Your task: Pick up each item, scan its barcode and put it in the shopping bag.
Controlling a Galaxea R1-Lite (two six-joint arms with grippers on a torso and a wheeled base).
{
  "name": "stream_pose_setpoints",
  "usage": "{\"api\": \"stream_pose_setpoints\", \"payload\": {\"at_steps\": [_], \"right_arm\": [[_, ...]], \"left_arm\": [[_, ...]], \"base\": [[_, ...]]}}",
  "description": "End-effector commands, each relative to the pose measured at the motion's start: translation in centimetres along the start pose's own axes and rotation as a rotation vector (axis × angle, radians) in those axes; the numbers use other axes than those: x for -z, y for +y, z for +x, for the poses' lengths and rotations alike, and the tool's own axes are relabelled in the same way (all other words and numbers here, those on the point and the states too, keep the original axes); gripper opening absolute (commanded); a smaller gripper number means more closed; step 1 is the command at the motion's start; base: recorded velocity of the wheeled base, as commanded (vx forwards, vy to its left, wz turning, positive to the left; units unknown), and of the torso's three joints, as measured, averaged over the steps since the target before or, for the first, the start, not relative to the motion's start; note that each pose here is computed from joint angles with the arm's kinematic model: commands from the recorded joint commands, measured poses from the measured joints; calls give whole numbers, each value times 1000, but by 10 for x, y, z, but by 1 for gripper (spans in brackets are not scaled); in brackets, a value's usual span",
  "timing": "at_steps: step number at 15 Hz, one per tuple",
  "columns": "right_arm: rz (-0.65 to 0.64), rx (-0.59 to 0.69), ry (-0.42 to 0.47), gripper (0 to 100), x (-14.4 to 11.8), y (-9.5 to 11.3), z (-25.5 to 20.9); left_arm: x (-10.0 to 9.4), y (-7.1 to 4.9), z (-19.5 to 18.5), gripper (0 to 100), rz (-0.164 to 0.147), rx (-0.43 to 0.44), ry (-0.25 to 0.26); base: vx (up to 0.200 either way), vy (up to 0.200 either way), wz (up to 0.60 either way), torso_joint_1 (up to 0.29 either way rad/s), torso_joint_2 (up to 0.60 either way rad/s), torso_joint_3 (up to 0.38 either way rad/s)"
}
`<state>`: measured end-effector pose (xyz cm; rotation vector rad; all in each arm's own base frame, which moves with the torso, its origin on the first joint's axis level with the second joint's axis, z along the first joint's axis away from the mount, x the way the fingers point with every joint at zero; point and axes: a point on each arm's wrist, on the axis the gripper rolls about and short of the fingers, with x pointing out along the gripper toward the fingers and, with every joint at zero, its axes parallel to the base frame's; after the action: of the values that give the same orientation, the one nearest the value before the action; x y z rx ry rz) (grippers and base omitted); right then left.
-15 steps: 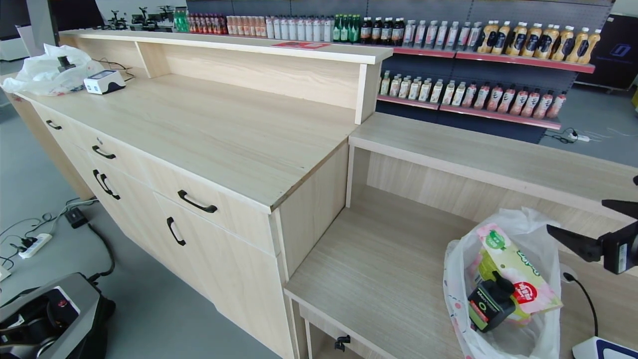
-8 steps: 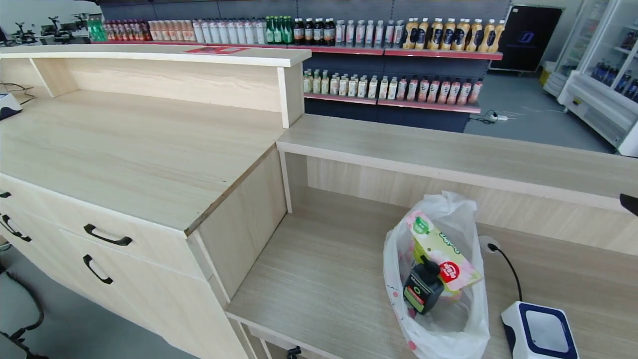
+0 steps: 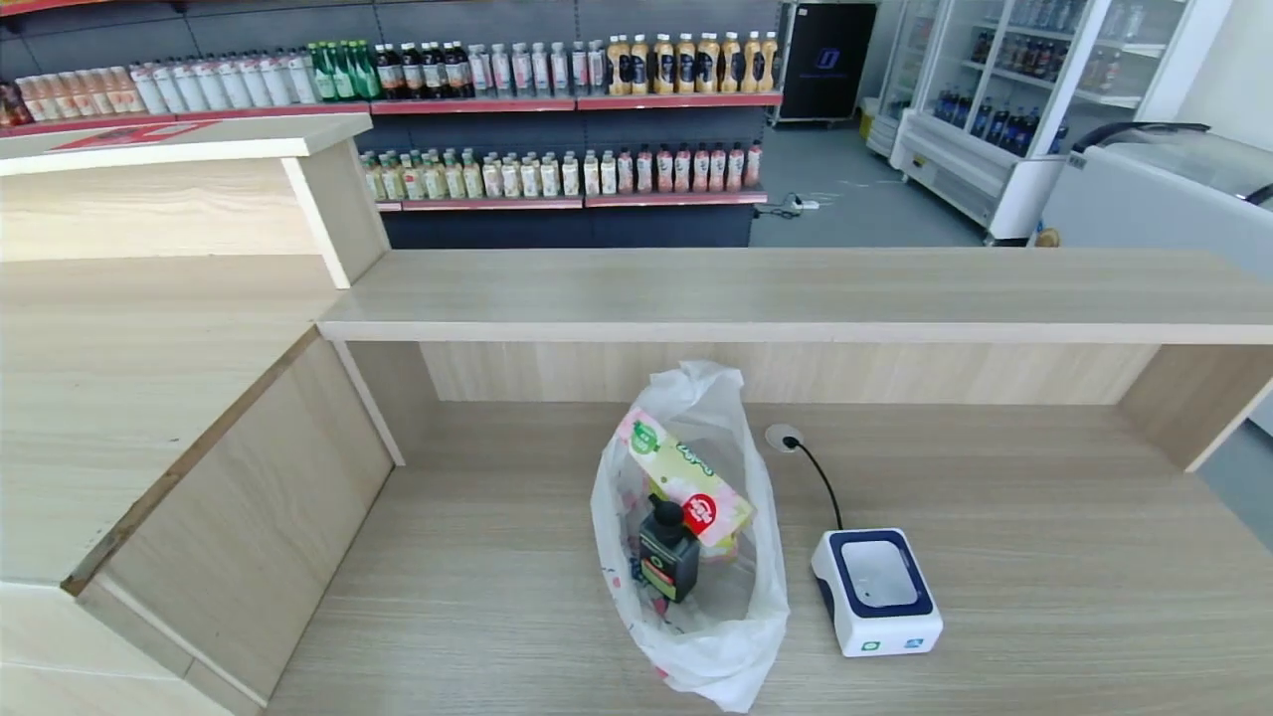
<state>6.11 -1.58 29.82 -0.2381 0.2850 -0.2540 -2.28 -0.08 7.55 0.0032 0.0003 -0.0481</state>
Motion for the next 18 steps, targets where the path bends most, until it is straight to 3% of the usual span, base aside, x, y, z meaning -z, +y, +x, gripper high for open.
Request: {"api": "stream_pose_setpoints", "payload": {"at_steps": [1, 2, 3, 4, 5, 6, 9, 12, 18], "right_arm": [[39, -6, 43, 100, 31, 8, -6], [133, -23, 79, 100, 69, 18, -14], [165, -28, 83, 100, 88, 23, -19], [191, -33, 53, 100, 151, 39, -28], [192, -59, -37, 100, 195, 49, -28], [213, -6, -161, 100, 225, 55, -23], [307, -82, -315, 100, 224, 51, -28], [375, -102, -298, 100, 227, 52, -28], [376, -104, -294, 100, 227, 52, -28]], "left_arm": [[0, 0, 0, 100, 0, 1, 1], [0, 0, 0, 100, 0, 1, 1], [0, 0, 0, 100, 0, 1, 1], [0, 0, 0, 100, 0, -1, 1], [0, 0, 0, 100, 0, -1, 1], [0, 0, 0, 100, 0, -1, 1], [0, 0, 0, 100, 0, -1, 1], [0, 0, 0, 100, 0, -1, 1], [0, 0, 0, 100, 0, 1, 1]], "base": [[0, 0, 0, 0, 0, 0], [0, 0, 0, 0, 0, 0], [0, 0, 0, 0, 0, 0], [0, 0, 0, 0, 0, 0], [0, 0, 0, 0, 0, 0], [0, 0, 0, 0, 0, 0], [0, 0, 0, 0, 0, 0], [0, 0, 0, 0, 0, 0], [0, 0, 0, 0, 0, 0]]}}
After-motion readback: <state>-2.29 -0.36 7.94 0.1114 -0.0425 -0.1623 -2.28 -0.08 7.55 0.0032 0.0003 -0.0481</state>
